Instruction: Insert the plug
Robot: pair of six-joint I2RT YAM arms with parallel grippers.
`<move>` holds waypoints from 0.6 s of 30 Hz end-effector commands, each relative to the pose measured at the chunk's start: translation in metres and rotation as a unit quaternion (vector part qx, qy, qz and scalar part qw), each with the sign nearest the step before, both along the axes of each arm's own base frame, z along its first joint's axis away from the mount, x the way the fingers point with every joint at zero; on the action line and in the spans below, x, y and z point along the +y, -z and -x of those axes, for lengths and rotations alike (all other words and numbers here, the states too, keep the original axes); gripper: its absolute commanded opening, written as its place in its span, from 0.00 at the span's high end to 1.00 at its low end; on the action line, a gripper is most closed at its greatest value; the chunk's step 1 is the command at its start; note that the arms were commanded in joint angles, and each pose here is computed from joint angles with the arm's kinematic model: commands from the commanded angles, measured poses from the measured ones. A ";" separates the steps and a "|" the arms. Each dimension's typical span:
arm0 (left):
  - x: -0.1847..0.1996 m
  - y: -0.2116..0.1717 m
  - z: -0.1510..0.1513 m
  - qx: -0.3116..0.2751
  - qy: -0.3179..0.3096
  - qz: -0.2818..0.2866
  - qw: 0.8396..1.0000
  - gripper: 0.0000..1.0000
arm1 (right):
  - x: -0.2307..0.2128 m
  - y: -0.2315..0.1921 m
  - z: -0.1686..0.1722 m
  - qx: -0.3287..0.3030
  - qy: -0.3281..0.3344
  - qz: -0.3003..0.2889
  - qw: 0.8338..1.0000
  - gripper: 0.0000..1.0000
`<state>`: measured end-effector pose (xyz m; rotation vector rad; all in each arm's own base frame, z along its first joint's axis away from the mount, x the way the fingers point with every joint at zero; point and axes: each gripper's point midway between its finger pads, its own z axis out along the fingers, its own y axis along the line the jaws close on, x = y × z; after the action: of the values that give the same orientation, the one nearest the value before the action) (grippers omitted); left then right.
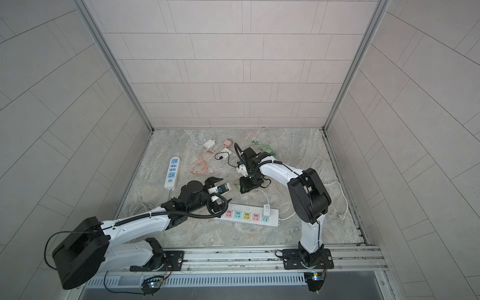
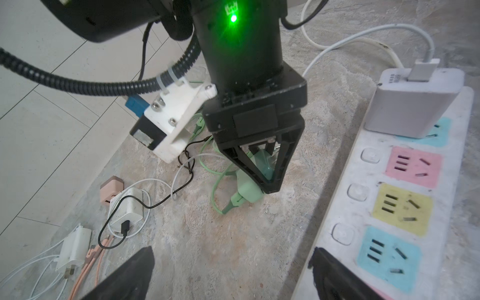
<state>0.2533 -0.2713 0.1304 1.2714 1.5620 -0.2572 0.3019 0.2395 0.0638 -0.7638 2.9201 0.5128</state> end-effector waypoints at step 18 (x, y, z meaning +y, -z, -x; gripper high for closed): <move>0.002 -0.021 -0.023 0.122 -0.140 0.117 0.976 0.00 | 0.022 0.015 0.007 0.004 0.053 -0.027 0.998 0.46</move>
<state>0.2687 -0.2732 0.1371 0.9882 1.7831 -0.3937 0.2936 0.2555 0.0463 -0.6426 2.9373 0.5375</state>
